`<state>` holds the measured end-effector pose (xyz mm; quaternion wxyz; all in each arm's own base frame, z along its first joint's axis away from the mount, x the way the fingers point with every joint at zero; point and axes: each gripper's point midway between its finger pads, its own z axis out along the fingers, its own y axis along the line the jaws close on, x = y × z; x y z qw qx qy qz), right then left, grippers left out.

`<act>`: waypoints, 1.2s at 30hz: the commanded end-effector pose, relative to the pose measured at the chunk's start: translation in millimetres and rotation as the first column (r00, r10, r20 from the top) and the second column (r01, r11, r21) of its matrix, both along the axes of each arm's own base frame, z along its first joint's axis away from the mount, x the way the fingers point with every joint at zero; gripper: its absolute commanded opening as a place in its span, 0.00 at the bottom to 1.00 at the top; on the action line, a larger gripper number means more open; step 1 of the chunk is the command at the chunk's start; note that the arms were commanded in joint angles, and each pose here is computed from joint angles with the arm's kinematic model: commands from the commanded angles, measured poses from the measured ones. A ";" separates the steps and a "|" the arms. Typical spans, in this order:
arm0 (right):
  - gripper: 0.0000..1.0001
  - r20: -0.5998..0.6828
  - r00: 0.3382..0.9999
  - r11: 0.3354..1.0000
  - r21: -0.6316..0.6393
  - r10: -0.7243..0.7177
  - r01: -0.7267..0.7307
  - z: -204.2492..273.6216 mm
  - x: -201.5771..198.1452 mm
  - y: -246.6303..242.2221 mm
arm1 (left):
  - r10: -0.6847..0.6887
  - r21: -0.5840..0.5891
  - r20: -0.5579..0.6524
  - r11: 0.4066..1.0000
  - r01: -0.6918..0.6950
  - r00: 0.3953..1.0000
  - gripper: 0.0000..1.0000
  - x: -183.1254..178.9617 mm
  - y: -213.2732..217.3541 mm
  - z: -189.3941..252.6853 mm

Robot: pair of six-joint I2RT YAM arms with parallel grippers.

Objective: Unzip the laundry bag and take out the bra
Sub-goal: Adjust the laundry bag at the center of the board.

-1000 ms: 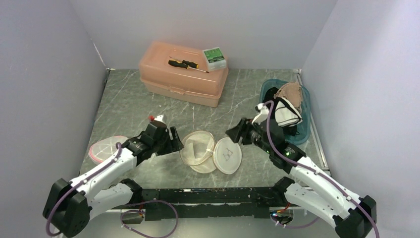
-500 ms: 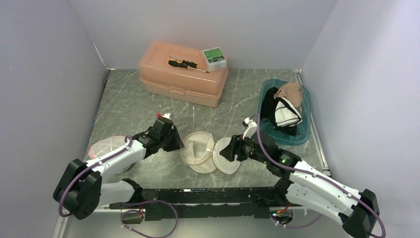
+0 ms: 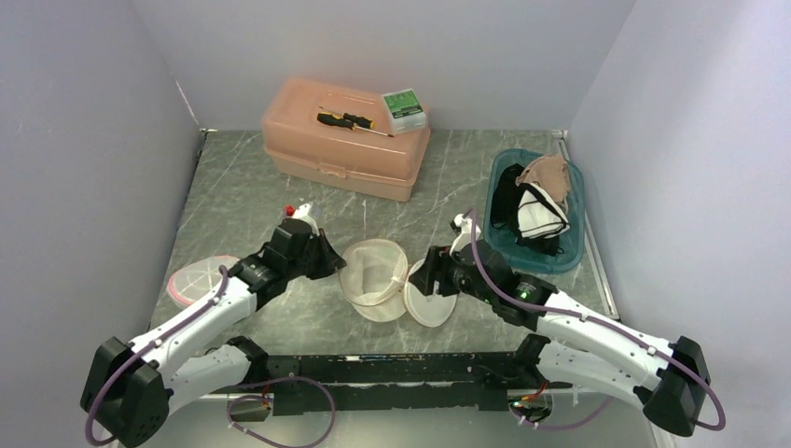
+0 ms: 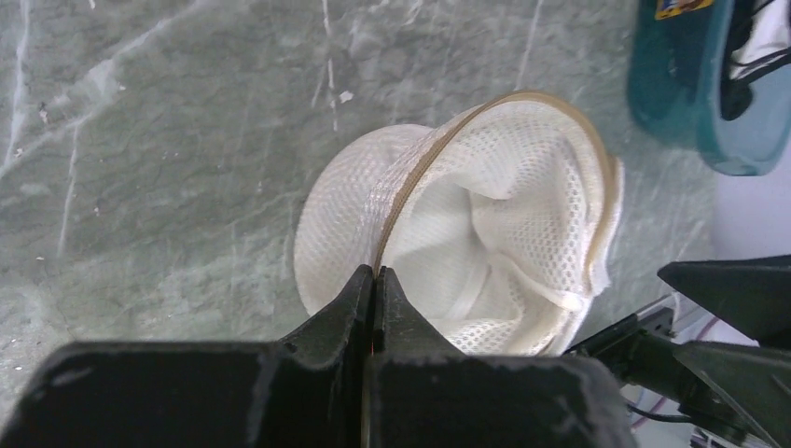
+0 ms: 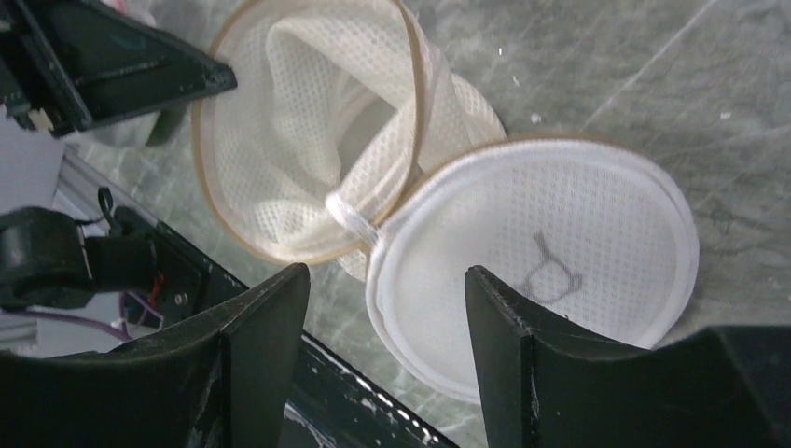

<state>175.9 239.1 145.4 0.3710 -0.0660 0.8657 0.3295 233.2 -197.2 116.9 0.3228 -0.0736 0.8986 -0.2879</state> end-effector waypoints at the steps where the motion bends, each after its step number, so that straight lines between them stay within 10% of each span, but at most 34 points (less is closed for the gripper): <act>1: 0.66 0.072 0.995 0.998 0.025 -0.064 0.062 38.1 25.1 11.9 | -0.002 -0.084 0.068 0.996 0.008 0.998 0.03 6.7 -9.5 36.3; 15: 0.57 0.032 0.995 0.973 -0.209 -0.092 0.096 -2.4 64.1 33.2 | -0.003 -0.094 0.056 0.995 0.009 0.998 0.03 -1.1 -8.4 34.0; 22: 0.25 -0.002 0.998 0.968 -0.244 -0.066 0.063 -11.0 61.5 37.3 | -0.002 -0.097 0.057 0.995 0.008 0.998 0.03 -4.5 -6.5 35.8; 26: 0.00 0.042 0.997 0.974 -0.213 -0.069 0.077 12.3 61.4 32.2 | 0.008 -0.095 0.080 0.995 0.000 0.997 0.03 -3.5 -3.6 48.2; 36: 0.00 0.242 0.970 0.984 -0.170 -0.017 0.059 126.4 69.0 25.7 | 0.006 -0.107 0.149 0.994 0.010 0.989 0.03 3.4 -5.0 88.3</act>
